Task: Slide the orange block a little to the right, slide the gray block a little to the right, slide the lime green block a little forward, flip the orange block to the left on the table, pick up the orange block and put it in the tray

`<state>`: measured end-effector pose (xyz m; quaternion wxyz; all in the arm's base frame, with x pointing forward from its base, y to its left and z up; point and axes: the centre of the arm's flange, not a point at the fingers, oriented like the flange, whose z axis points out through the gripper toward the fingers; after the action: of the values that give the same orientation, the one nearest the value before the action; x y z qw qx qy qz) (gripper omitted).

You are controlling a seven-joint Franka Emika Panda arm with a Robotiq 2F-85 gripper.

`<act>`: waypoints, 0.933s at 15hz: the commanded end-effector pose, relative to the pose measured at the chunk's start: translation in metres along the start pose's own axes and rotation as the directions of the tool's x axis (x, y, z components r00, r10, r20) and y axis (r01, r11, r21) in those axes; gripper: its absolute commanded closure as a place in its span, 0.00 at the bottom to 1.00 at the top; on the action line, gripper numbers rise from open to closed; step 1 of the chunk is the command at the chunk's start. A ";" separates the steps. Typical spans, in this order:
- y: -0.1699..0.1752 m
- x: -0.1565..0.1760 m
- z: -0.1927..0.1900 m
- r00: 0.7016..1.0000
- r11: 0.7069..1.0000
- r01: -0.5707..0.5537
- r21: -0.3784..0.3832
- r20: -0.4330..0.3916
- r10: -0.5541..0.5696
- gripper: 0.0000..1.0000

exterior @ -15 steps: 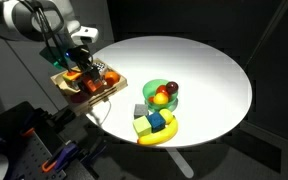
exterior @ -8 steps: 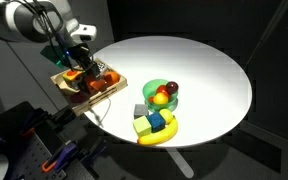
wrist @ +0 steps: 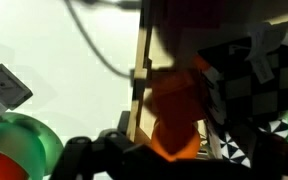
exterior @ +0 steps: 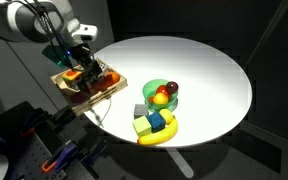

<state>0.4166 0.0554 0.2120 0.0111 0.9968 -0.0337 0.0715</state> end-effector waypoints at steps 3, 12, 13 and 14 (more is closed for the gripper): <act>0.014 -0.003 -0.010 0.997 0.997 -0.070 -0.011 0.023 0.070 0.00; 0.034 -0.027 -0.038 0.975 0.989 -0.124 -0.086 0.174 0.137 0.00; 0.035 -0.030 -0.042 0.970 0.987 -0.129 -0.100 0.195 0.147 0.00; 0.036 -0.032 -0.046 0.964 0.984 -0.138 -0.113 0.214 0.160 0.00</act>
<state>0.3923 0.0239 0.2294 0.0393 0.9947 -0.0922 -0.0220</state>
